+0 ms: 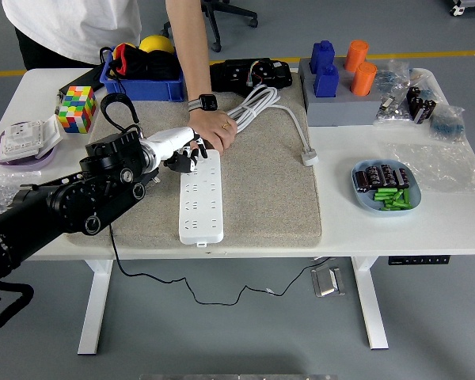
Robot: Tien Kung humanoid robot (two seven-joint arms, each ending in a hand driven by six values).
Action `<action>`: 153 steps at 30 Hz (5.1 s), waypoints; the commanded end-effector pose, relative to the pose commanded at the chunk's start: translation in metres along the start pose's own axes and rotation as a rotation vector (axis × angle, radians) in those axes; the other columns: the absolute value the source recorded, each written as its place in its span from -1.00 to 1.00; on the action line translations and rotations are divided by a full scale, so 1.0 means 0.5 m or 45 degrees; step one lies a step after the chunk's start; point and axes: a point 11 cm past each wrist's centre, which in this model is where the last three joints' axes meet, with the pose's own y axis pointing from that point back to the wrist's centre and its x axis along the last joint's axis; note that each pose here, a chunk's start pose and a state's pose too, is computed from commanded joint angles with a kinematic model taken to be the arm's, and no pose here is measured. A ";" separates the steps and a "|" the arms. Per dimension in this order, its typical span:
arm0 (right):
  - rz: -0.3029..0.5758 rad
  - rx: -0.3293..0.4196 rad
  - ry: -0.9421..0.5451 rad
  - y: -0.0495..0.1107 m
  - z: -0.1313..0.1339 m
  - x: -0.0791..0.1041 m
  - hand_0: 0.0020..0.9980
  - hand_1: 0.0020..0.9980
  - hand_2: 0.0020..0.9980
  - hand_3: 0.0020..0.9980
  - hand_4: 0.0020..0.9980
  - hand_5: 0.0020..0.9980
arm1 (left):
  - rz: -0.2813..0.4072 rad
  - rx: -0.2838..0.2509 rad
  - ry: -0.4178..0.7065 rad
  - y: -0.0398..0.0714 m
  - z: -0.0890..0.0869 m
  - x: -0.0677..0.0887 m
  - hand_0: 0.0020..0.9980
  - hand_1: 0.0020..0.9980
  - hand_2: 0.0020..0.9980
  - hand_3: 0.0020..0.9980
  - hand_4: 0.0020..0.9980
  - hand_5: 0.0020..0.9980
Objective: Pull the plug out,throw it away,press the button
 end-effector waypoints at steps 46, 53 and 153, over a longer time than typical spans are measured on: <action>-0.001 -0.003 -0.008 0.000 0.004 -0.001 0.54 0.46 0.45 0.43 0.77 0.32 | -0.084 0.054 -0.013 0.010 -0.011 -0.026 -0.89 -0.92 -0.72 0.46 -0.91 -1.00; 0.000 -0.004 -0.007 0.000 0.005 -0.001 0.54 0.46 0.45 0.43 0.77 0.32 | -0.083 0.071 -0.003 0.008 -0.021 -0.027 -0.89 -0.93 -0.71 0.46 -0.95 -1.00; 0.000 0.023 0.020 0.001 -0.021 -0.004 0.54 0.46 0.45 0.43 0.77 0.32 | 0.758 -0.076 0.579 0.251 -0.253 0.087 0.78 0.76 0.70 0.75 0.48 -0.91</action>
